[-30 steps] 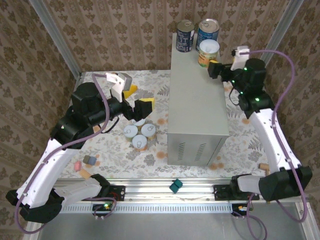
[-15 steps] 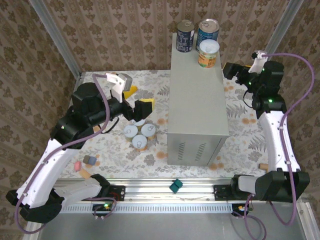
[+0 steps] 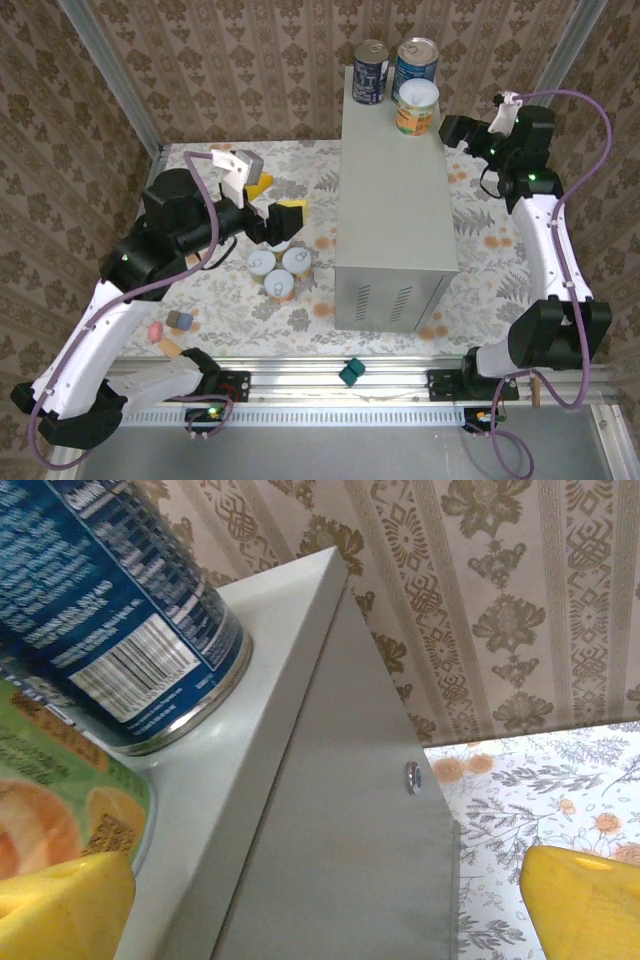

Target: Place and organize the canned foods onto the counter

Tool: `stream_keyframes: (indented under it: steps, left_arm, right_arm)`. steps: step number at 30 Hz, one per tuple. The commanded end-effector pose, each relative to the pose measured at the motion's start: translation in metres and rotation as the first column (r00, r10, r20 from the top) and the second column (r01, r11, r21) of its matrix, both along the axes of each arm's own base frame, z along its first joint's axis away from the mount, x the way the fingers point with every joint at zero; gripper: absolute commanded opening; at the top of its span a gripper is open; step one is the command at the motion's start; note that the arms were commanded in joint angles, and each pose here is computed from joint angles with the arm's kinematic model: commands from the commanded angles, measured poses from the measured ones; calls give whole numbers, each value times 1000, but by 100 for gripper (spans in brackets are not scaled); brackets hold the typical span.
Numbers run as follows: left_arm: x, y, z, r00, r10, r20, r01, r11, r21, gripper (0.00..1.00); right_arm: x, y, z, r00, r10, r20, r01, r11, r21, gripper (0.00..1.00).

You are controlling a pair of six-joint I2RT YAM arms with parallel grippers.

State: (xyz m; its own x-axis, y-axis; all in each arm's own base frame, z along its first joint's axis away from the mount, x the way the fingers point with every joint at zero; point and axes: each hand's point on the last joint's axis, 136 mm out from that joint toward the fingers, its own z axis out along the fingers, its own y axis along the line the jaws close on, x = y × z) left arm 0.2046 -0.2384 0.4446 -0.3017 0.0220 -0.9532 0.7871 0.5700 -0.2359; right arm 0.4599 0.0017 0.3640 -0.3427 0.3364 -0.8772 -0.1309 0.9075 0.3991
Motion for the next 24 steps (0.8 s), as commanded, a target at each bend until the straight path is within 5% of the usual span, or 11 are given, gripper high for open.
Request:
stream_keyframes:
  steps: [1,24]
  left_arm:
    - [-5,3,1,1000,-1,10,1,1000,1,100]
    - [-9,9,0,1000,13,11,-13,1000,1,100]
  right_arm:
    - [7,7,0,999,36,-5,-36,999,7,100]
    - [18,22,-16,997,68,-45,-69,998,-12,100]
